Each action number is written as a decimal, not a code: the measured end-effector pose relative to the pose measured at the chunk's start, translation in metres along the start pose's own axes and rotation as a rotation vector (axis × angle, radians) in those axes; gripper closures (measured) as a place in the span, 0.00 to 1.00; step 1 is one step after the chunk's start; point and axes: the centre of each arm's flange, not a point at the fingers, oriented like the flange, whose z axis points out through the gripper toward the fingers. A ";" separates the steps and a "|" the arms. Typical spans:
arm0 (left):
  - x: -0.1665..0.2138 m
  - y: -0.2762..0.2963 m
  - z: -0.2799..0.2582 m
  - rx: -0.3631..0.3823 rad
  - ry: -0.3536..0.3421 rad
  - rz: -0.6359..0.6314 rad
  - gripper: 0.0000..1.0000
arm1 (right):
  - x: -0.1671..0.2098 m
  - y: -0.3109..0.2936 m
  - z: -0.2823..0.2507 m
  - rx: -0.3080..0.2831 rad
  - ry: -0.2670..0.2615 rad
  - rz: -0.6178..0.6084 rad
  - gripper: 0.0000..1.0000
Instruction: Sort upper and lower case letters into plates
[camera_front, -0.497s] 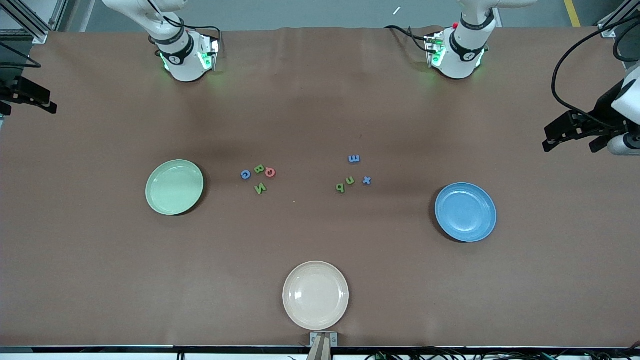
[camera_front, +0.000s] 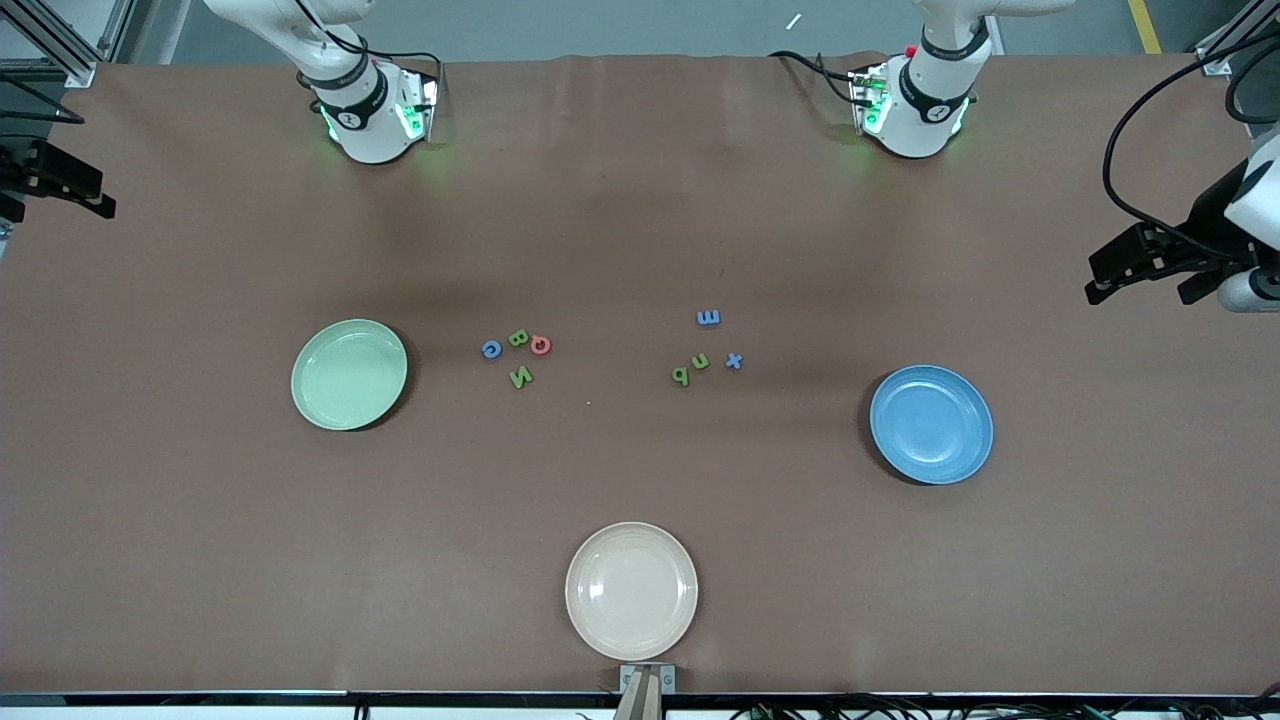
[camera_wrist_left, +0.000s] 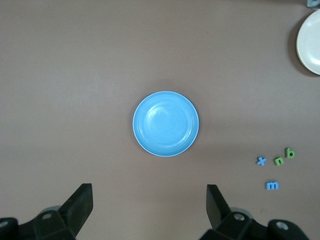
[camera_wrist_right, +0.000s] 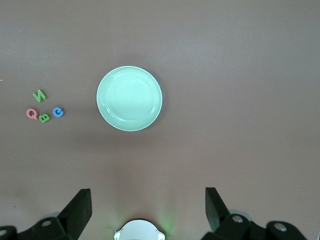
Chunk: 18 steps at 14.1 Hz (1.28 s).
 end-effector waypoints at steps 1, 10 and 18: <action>0.000 0.002 0.003 0.001 -0.010 -0.006 0.00 | 0.000 0.000 0.000 0.001 0.003 -0.001 0.00; 0.006 0.196 0.187 0.033 -0.214 -0.212 0.00 | 0.001 -0.001 0.000 0.040 0.016 0.009 0.00; -0.034 0.328 0.358 0.025 -0.139 -0.582 0.00 | 0.000 0.007 0.000 0.064 0.026 0.040 0.00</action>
